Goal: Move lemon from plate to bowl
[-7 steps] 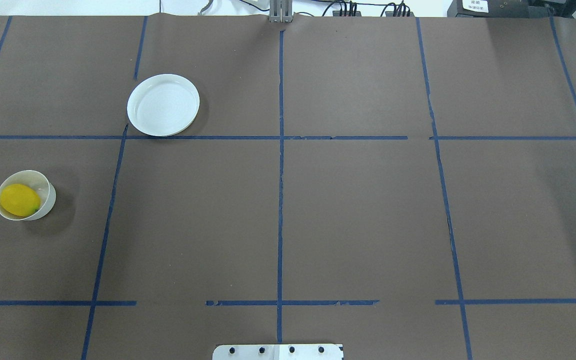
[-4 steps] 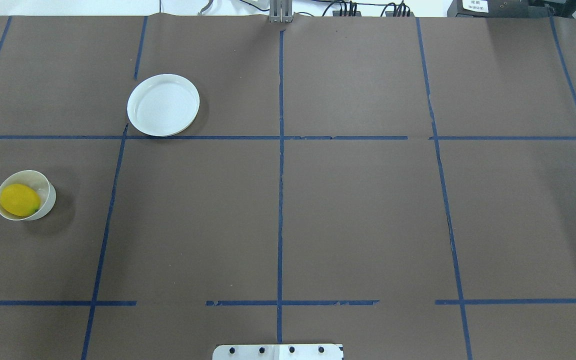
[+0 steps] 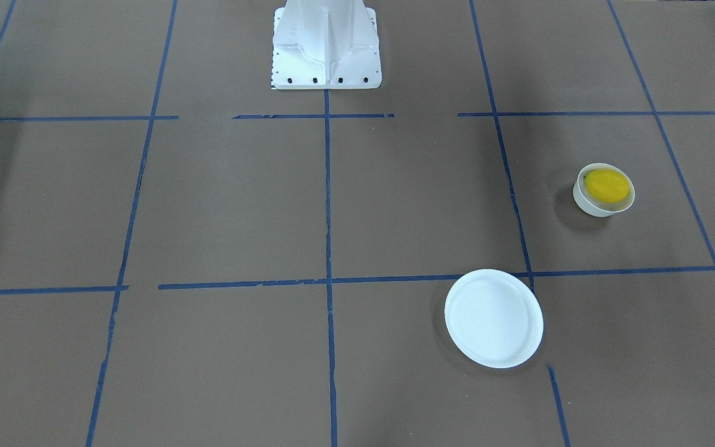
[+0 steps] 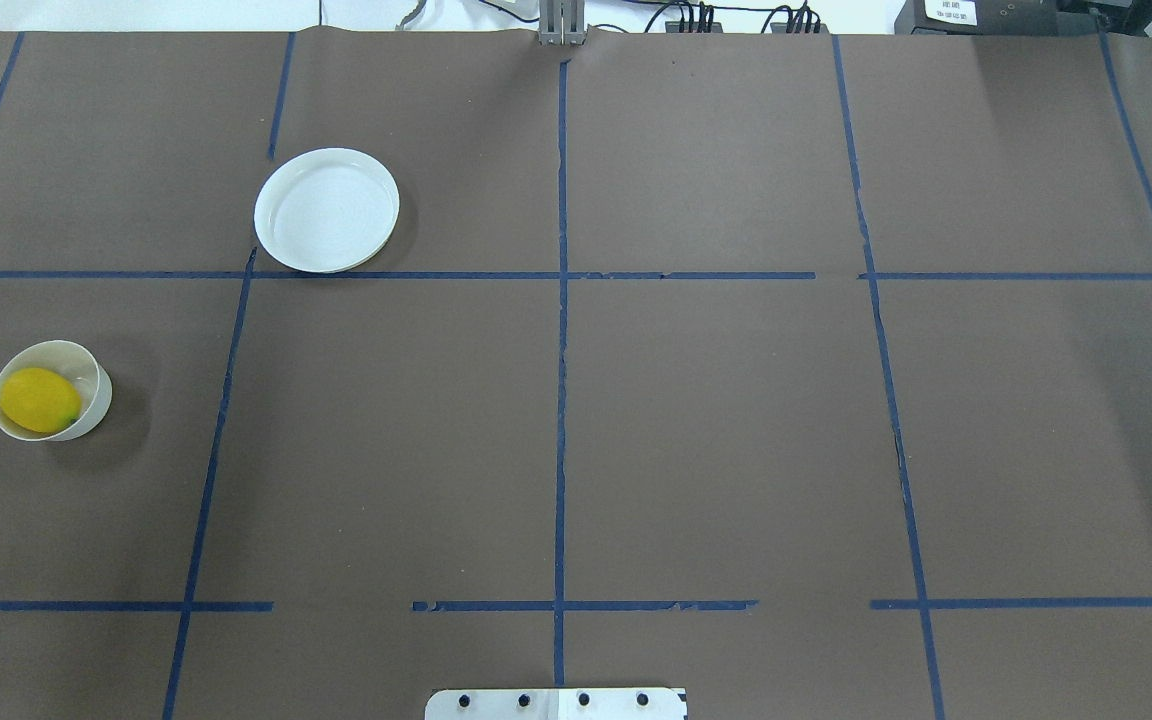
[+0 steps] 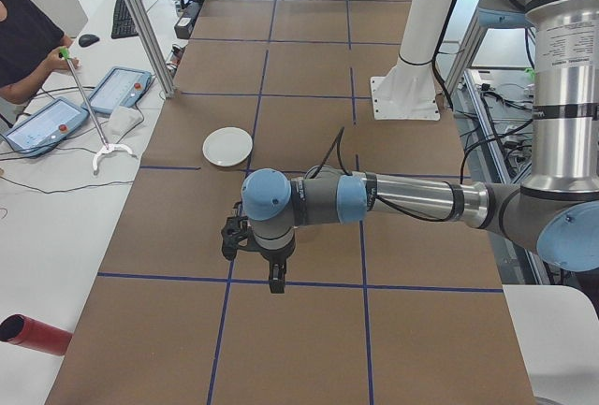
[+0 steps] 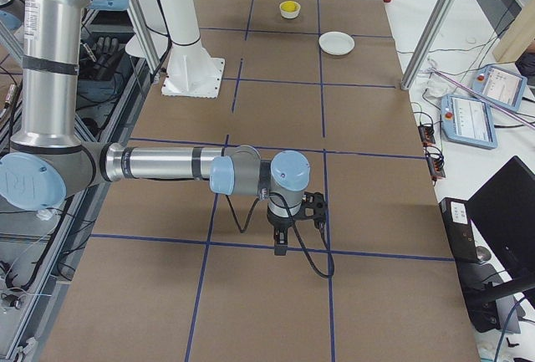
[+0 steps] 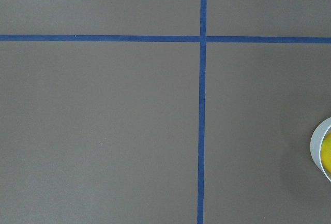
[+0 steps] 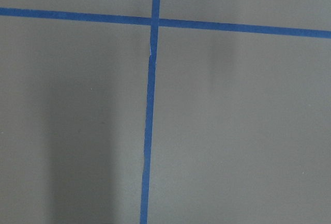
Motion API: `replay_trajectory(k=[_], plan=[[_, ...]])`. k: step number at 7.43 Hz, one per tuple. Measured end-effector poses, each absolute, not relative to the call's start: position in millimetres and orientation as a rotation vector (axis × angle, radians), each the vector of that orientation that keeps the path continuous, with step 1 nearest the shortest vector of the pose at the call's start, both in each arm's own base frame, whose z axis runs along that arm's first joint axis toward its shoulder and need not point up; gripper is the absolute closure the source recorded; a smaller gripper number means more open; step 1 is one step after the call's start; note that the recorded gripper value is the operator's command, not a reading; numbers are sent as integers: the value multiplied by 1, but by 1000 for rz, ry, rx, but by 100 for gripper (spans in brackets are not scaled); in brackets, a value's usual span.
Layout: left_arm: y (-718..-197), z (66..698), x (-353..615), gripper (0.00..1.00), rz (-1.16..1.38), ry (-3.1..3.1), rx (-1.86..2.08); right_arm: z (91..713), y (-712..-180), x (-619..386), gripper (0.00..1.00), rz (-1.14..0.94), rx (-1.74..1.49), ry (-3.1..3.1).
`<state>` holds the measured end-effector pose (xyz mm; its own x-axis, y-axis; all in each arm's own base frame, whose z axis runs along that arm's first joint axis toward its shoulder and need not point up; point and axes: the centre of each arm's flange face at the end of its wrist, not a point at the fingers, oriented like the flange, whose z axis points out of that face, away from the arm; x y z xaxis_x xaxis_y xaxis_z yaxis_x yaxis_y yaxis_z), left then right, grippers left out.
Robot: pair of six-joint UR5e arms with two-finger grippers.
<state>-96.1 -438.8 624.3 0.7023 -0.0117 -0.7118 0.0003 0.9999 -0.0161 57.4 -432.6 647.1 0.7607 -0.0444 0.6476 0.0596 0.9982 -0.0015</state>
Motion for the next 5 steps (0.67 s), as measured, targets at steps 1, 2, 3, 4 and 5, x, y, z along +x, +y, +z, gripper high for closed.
replay_trajectory(k=[1, 2, 3, 4, 5], plan=[[-438, 625, -96, 0, -9, 794, -17, 647, -433, 57, 0, -57, -23, -704], [-438, 625, -96, 0, -11, 796, -19, 647, -433, 57, 0, -57, -22, -704], [-438, 626, -96, 0, -12, 797, -20, 647, -433, 57, 0, -57, -22, -704], [-438, 628, -96, 0, -13, 798, -22, 647, -433, 57, 0, -57, -22, -704], [-438, 628, -96, 0, -13, 798, -22, 647, -433, 57, 0, -57, -22, -704]])
